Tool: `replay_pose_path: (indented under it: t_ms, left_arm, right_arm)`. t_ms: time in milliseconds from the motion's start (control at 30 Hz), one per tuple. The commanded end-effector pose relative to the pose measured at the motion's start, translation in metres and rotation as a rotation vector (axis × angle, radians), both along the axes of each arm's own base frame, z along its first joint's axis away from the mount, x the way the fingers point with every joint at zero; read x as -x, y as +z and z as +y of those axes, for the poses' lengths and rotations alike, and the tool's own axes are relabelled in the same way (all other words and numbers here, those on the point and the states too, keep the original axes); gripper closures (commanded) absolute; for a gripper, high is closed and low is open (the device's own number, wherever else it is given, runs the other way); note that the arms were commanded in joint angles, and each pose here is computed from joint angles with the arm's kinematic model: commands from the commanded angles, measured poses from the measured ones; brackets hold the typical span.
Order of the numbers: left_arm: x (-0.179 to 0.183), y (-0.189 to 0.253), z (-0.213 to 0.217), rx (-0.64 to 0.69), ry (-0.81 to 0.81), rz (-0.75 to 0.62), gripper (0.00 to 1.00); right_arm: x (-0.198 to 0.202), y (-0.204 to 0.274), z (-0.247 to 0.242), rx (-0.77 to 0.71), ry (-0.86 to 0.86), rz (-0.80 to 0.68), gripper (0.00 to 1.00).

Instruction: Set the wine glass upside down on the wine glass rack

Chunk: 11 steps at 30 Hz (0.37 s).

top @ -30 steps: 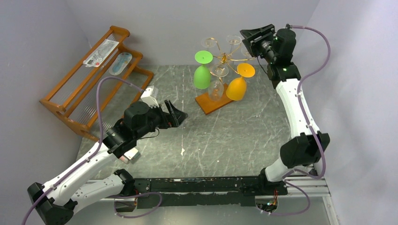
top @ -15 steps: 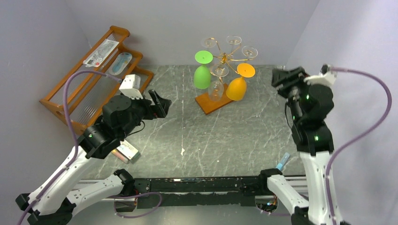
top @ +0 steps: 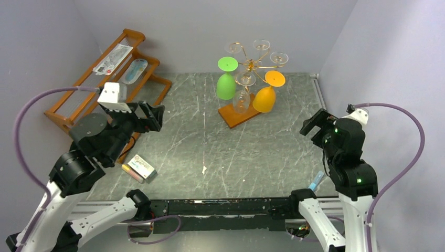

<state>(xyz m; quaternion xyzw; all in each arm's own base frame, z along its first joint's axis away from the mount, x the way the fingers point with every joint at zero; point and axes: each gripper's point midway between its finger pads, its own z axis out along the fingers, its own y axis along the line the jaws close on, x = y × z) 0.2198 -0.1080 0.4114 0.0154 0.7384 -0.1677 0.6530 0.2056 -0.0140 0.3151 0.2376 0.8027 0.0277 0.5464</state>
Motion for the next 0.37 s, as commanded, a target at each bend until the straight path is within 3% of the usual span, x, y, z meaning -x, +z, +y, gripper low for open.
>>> replay_pose_path:
  t_ms: [0, 333]
  left_arm:
    - [0.013, 0.019, 0.024, -0.061, 0.028, -0.041, 0.03]
    - [0.025, 0.027, 0.032, -0.038, 0.017, -0.065, 0.03]
  right_arm:
    - [0.019, 0.002, -0.007, 0.055, 0.005, 0.0, 0.03]
    - [0.022, 0.021, -0.017, 0.077, -0.041, -0.052, 0.04]
